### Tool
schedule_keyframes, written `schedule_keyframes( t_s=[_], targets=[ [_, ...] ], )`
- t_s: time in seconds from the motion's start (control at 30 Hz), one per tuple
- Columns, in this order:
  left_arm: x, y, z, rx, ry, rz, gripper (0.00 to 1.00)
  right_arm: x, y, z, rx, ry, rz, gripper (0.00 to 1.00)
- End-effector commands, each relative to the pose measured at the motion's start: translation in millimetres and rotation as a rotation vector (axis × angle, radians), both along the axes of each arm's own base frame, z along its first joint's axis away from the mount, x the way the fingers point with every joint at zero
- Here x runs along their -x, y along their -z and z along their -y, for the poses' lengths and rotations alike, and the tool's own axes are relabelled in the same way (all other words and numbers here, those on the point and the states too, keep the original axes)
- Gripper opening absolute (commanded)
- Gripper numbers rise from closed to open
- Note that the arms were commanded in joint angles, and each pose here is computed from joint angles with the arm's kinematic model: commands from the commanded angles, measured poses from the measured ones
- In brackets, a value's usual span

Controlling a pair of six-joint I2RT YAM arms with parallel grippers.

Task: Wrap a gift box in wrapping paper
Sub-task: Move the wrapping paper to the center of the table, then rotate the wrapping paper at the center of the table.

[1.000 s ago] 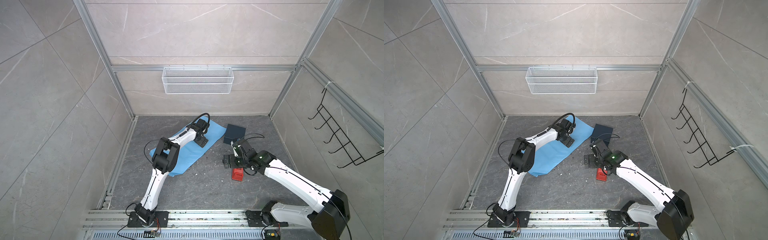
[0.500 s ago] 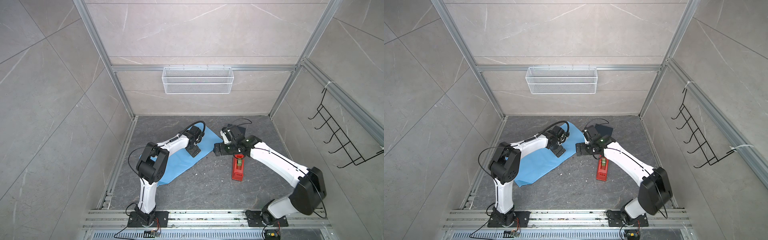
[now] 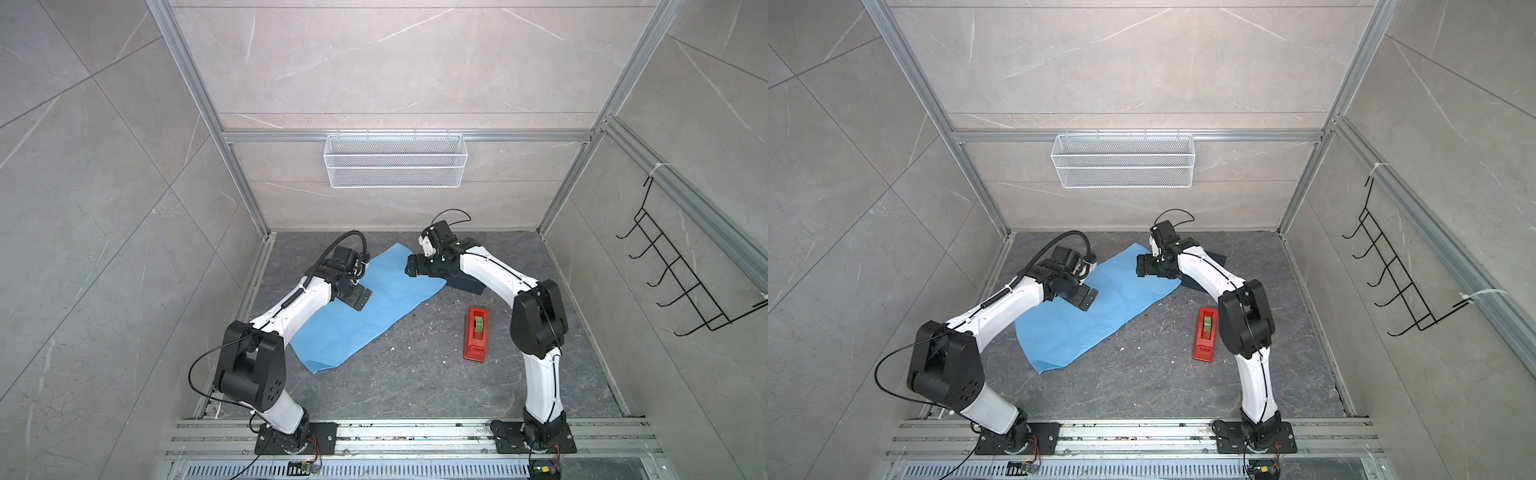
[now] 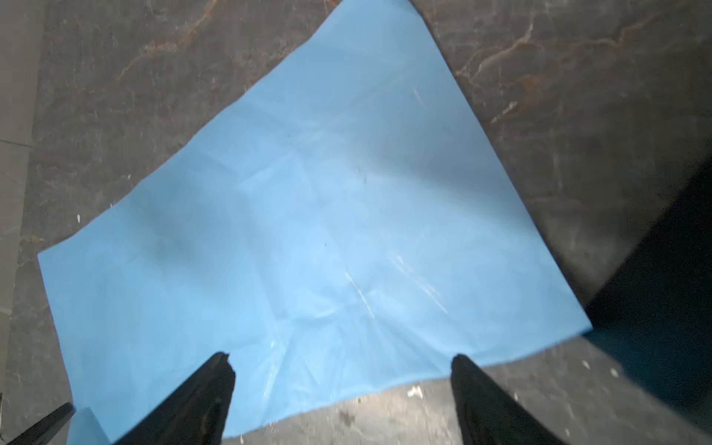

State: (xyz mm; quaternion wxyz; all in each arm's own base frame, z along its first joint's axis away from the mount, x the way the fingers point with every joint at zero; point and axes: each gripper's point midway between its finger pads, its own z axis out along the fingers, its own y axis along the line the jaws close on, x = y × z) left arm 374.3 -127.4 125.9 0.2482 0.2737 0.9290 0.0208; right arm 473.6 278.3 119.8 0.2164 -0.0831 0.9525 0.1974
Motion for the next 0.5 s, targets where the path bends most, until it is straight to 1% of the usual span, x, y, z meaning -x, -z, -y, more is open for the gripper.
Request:
schedule_keyframes(
  t_s=[0.0,0.13,0.2,0.3,0.4,0.47],
  targets=[
    [6.8,-17.9,1.3,0.089,0.009,0.02,1.0,-3.1,7.3,-14.1,-0.012,-0.05,-0.055,0.89],
    [19.4,-15.0,-14.3,0.145,0.03,-0.005,1.0,-9.6,25.4,-18.2,0.001,-0.039,-0.082,0.88],
    [26.5,-11.7,-27.1,0.127,0.036,-0.021,1.0,-9.1,38.4,-18.4,0.022,-0.029,-0.108,0.88],
    [36.9,-4.0,-51.0,0.079,0.053,-0.025,1.0,-2.7,50.1,-24.6,0.068,-0.055,-0.131,0.87],
    [44.5,11.1,-75.9,0.013,0.033,-0.034,1.0,4.0,60.1,-25.3,0.117,-0.074,-0.146,0.87],
    [54.8,24.2,-87.9,-0.022,0.036,-0.07,1.0,9.2,66.6,-24.7,0.125,-0.08,-0.17,0.87]
  ],
)
